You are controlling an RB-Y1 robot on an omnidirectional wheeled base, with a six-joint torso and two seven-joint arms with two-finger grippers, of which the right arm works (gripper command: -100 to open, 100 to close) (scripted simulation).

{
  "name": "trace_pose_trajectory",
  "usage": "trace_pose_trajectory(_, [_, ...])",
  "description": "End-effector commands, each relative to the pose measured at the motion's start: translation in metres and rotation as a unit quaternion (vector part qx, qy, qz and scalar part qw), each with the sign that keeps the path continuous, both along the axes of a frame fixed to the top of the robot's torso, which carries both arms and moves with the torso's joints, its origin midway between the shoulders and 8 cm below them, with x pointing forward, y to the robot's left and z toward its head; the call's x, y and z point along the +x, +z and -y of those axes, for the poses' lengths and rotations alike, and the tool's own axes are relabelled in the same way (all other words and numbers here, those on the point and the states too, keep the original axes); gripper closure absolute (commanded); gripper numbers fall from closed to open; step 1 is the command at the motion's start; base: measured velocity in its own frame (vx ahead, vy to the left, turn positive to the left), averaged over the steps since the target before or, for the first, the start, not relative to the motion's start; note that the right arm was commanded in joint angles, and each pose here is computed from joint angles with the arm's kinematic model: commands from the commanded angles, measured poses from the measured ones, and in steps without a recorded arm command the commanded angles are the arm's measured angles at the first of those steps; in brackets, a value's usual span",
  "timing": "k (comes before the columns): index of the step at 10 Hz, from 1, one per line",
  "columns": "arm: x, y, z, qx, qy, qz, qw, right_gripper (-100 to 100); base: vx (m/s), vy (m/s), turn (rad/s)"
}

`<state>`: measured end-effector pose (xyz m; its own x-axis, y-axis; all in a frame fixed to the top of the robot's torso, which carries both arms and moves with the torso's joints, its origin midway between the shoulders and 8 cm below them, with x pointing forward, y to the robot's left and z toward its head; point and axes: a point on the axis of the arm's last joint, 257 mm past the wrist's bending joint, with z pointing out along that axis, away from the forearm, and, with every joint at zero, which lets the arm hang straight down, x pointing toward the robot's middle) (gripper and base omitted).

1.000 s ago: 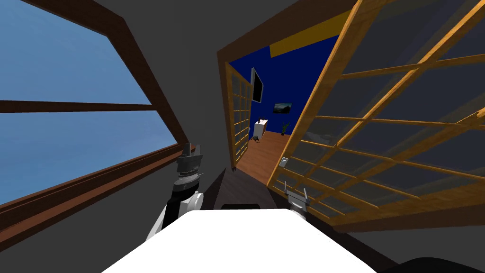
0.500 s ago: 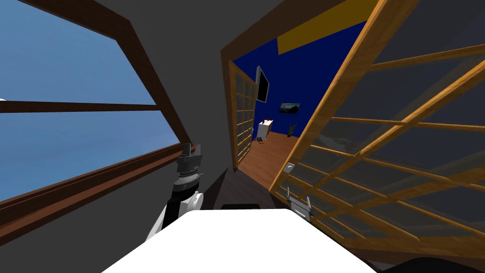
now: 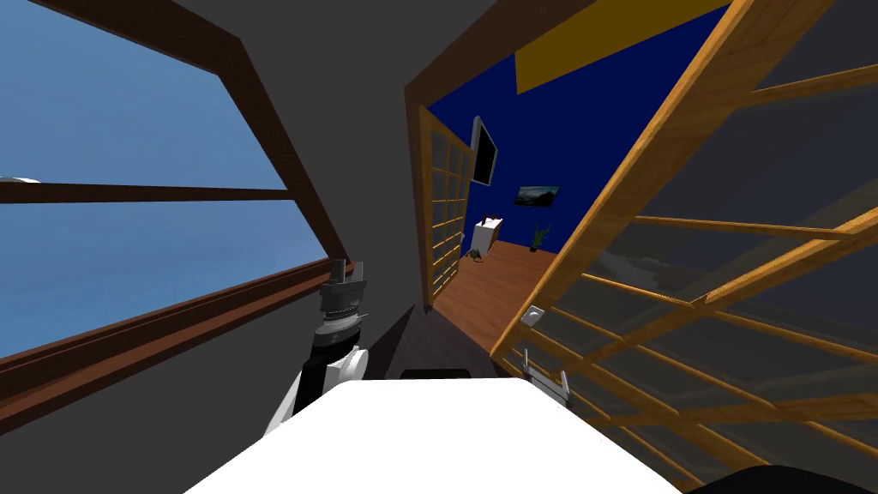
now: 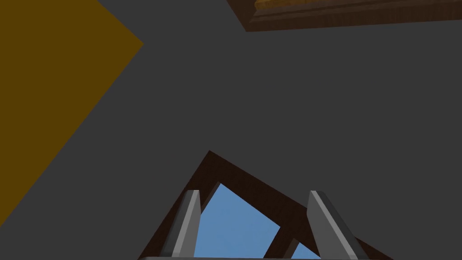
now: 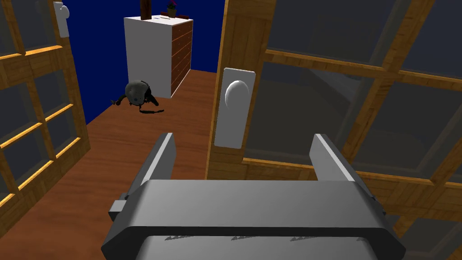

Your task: Push the door open

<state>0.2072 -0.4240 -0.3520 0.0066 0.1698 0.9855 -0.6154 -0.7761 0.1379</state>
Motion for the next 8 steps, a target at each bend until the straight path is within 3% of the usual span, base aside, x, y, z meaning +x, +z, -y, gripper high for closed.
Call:
trace_pose_trajectory(1, [-0.009, -0.009, 0.003, 0.016, -0.009, 0.001, 0.9998, -100, 0.077, -0.067, 0.115])
trace_pose_trajectory(8, [-0.057, -0.046, 0.008, 0.084, -0.056, 0.008, 0.9949, -100, 0.080, -0.095, 0.139])
